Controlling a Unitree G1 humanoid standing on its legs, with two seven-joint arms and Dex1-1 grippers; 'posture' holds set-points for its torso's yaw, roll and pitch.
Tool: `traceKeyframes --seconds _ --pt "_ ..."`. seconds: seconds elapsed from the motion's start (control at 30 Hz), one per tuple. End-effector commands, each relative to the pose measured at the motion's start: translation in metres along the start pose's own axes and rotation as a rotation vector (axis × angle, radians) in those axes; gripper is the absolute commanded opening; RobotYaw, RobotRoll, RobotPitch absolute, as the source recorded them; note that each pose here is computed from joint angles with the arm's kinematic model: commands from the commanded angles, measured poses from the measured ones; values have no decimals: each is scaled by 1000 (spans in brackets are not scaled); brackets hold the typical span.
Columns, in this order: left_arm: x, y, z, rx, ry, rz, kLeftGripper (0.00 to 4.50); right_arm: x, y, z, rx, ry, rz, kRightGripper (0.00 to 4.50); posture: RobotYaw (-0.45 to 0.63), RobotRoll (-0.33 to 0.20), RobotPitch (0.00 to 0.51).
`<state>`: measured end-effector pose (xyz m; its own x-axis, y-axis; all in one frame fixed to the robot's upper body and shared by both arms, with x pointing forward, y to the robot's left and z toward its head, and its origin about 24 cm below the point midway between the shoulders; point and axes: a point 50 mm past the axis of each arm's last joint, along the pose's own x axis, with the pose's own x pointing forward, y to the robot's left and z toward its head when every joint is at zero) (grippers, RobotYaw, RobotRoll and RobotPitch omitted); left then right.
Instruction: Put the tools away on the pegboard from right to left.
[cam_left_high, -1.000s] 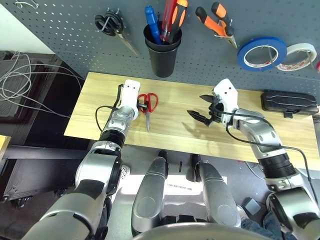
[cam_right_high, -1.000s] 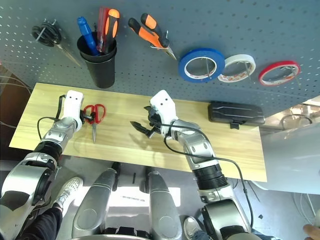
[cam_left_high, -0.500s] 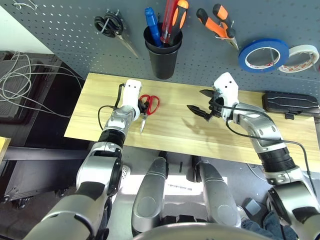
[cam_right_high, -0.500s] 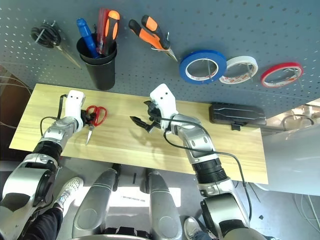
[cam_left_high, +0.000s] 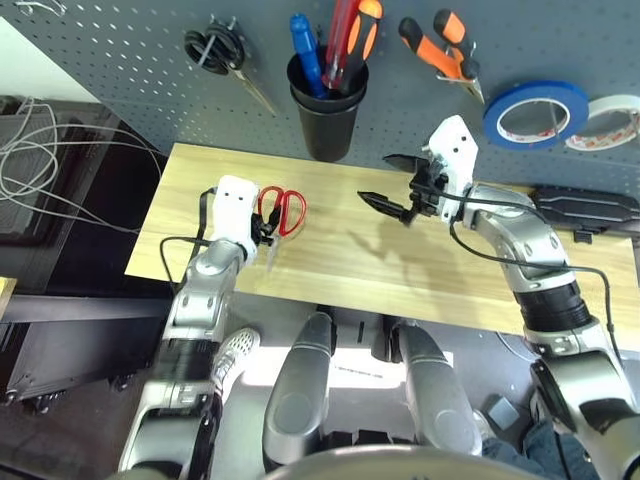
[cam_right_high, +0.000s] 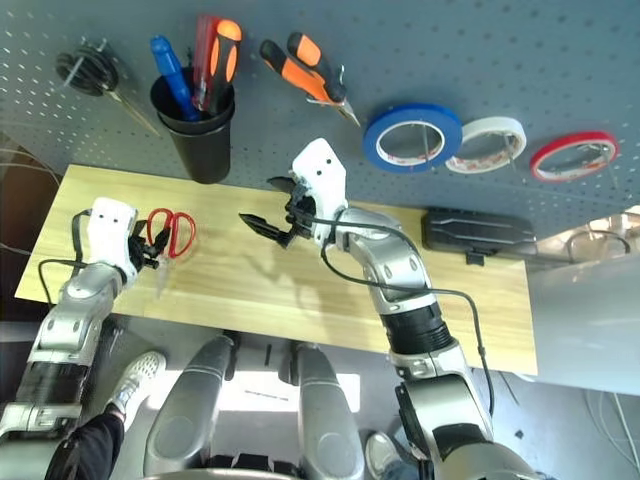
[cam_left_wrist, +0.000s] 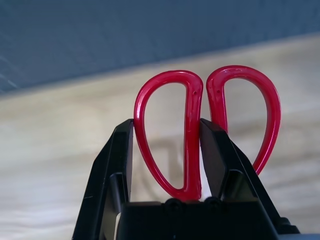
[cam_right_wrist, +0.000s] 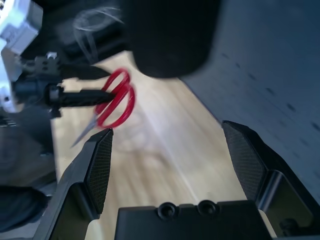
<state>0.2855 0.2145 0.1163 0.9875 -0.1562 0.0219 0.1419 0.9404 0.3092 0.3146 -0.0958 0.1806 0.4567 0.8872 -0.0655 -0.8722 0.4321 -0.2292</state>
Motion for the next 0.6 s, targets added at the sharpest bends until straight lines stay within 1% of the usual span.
traceKeyframes --seconds 0.03,0.07,0.2,0.23,0.37,0.47,0.6 --pt "-13 3 5 47 -83 -3 2144 4 8 10 -6 -43 89 4500 157 0 387" --pt "-16 4 5 53 -97 -1 2144 5 8 13 -6 -53 99 4500 156 0 387" --pt "-28 9 18 157 -274 -18 2143 7 7 34 -3 -113 142 4500 161 0 382" --pt "-29 10 19 171 -299 -18 2143 8 7 37 -5 -123 149 4500 161 0 382" --pt "-31 22 39 216 -441 70 2143 12 7 55 -5 -184 160 4500 159 0 380" --pt "-29 29 52 233 -515 119 2143 14 8 62 -6 -205 167 4500 159 0 380" --pt "-22 34 66 232 -569 148 2143 15 9 63 -8 -207 176 4500 159 0 380"
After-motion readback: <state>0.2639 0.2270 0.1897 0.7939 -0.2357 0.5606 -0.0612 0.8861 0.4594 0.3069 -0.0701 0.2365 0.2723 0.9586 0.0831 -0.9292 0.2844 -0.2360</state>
